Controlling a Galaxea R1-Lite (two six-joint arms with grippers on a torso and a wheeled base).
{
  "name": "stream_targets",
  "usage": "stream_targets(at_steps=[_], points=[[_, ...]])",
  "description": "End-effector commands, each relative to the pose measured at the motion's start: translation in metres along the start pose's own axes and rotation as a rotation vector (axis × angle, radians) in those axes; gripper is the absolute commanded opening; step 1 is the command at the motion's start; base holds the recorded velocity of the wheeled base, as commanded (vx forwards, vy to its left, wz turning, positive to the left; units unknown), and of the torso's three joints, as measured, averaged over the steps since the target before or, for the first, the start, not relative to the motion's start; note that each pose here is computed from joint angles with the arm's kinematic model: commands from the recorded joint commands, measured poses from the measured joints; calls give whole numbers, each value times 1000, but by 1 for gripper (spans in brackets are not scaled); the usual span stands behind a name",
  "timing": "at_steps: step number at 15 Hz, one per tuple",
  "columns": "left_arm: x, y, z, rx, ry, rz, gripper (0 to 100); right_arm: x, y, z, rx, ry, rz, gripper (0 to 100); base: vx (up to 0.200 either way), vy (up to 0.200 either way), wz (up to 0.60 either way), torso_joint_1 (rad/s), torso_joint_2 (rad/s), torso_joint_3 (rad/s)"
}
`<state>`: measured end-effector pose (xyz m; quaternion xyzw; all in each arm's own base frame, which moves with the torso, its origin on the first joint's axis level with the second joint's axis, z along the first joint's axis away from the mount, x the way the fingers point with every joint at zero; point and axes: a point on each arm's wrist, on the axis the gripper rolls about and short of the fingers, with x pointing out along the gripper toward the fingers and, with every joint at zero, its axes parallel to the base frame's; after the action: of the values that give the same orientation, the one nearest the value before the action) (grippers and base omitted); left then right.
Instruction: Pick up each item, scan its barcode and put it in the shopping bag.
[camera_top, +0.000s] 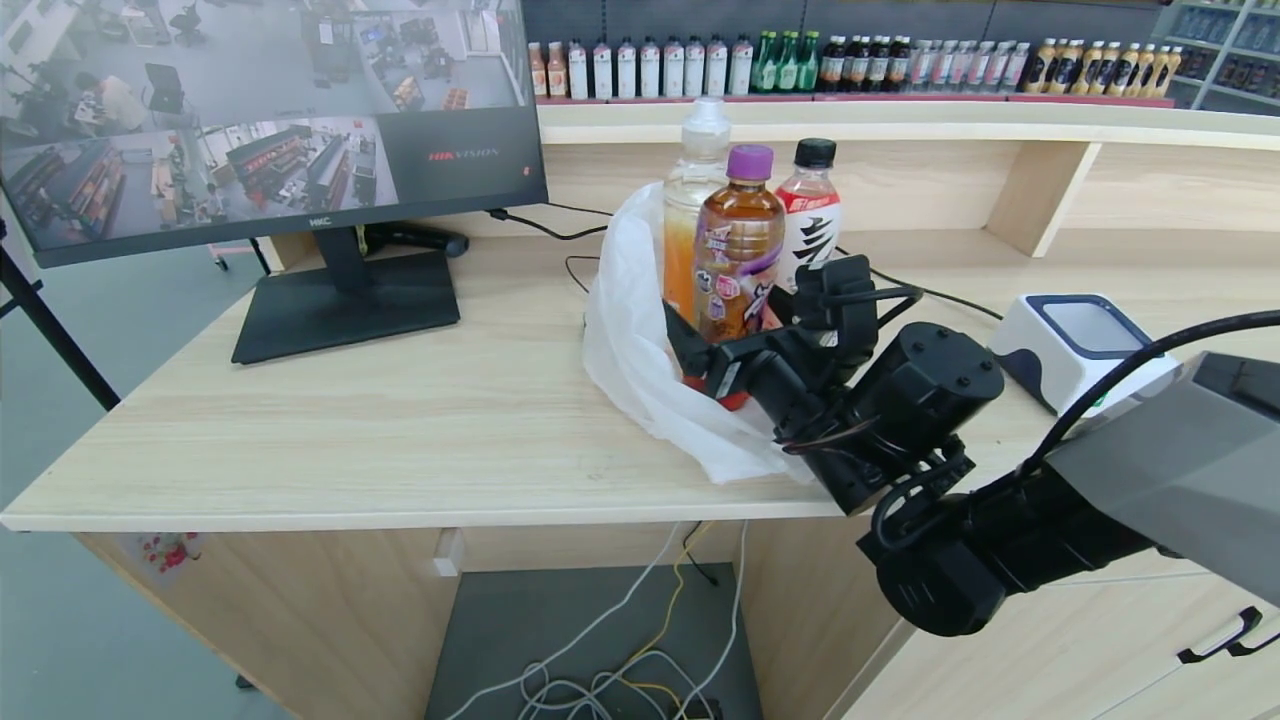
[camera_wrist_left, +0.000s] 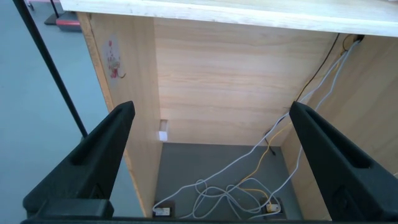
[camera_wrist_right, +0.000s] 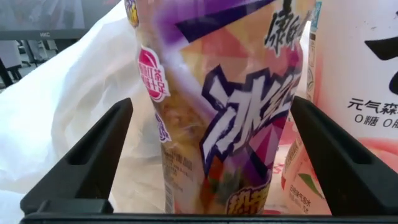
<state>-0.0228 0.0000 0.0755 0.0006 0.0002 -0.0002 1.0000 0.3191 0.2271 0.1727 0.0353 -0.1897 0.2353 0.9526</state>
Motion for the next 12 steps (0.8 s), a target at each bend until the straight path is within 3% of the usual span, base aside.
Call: stream_targets(at_steps=[1, 5, 9, 12], points=[[0, 0, 0, -1, 0, 2, 100, -6, -2, 17, 2, -25, -1, 100, 0, 0, 0, 0, 0, 0], [0, 0, 0, 0, 0, 0, 100, -26, -6, 42, 4, -37, 0, 100, 0, 0, 0, 0, 0, 0], [0, 0, 0, 0, 0, 2, 100, -93, -31, 88, -17, -36, -44, 100, 0, 0, 0, 0, 0, 0], [0, 0, 0, 0, 0, 0, 100, -178, -61, 106, -68, 19, -152, 100, 0, 0, 0, 0, 0, 0]])
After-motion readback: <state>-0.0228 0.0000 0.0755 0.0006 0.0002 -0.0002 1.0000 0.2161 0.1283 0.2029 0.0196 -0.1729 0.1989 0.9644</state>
